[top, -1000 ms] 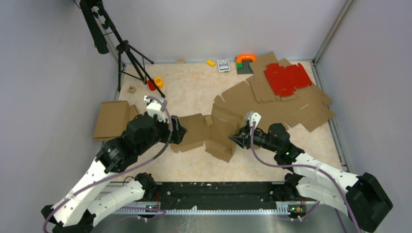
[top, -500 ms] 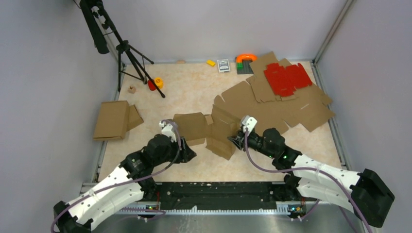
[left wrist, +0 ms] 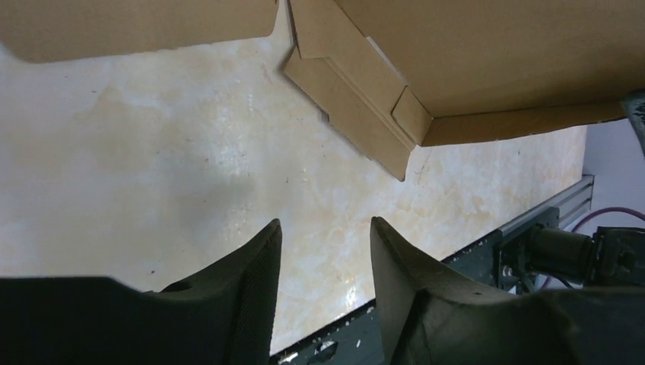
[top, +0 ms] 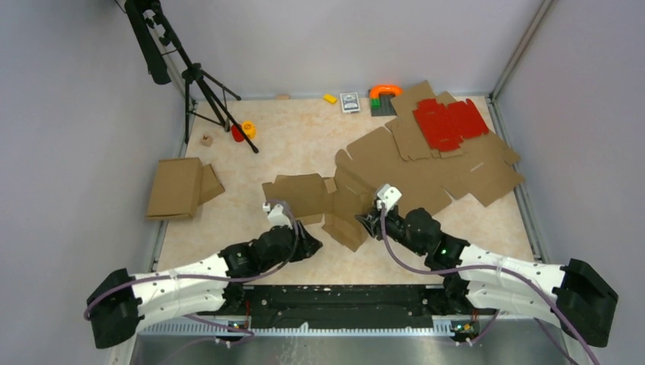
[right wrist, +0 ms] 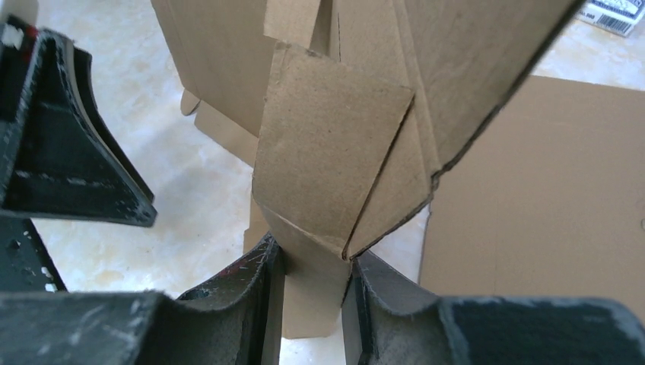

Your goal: Fold the paper box

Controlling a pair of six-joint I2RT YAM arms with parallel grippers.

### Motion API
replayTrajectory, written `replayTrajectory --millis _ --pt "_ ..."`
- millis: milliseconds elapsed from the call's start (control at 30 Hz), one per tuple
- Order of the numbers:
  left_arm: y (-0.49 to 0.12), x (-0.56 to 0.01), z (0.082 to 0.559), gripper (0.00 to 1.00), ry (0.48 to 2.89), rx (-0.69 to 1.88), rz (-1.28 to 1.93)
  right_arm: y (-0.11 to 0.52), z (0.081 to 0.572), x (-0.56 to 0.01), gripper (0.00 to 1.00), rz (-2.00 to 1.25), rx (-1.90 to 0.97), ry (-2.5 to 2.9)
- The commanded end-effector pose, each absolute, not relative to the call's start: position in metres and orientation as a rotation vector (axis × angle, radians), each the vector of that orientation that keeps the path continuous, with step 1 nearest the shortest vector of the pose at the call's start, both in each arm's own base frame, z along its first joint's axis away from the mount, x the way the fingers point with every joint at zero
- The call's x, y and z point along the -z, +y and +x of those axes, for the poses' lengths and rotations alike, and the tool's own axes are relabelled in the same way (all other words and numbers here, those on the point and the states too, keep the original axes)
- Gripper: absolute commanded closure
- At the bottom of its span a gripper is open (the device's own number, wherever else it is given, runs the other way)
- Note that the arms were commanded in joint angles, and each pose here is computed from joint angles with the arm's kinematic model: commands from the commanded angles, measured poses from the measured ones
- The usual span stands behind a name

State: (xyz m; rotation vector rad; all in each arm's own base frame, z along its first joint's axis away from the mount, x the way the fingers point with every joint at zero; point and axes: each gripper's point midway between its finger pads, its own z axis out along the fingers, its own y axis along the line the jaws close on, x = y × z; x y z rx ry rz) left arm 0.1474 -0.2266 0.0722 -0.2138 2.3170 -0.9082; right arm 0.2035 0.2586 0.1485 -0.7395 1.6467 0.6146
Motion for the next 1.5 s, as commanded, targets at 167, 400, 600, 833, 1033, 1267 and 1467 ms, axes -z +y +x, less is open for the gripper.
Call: replayTrajectory --millis 167,400,600,833,1033,1267,1467 --pt "-0.252 -0.062 0.175 0.56 2.189 0.952 -0.515 0.265 0.208 -0.151 0.76 -0.642 -0.517 1.695" --pt "-0.258 -0.044 0.183 0.58 2.2 0.929 -0.572 0.267 0.206 -0.153 0.76 -0.563 -0.506 1.713" --pt "-0.262 -0.042 0.194 0.71 2.175 0.962 -0.59 0.273 0.205 -0.155 0.76 -0.543 -0.514 1.724" --pt "-0.266 -0.035 0.202 0.79 2.166 0.972 -0.605 0.278 0.204 -0.156 0.76 -0.546 -0.506 1.731" --pt "-0.274 -0.039 0.207 0.78 2.142 1.072 -0.592 0.278 0.204 -0.155 0.75 -0.549 -0.499 1.737" --pt "-0.283 -0.058 0.213 0.82 2.079 1.13 -0.477 0.279 0.203 -0.152 0.75 -0.559 -0.498 1.743" --pt "-0.292 -0.071 0.217 0.82 2.068 1.143 -0.39 0.28 0.201 -0.149 0.75 -0.575 -0.505 1.747"
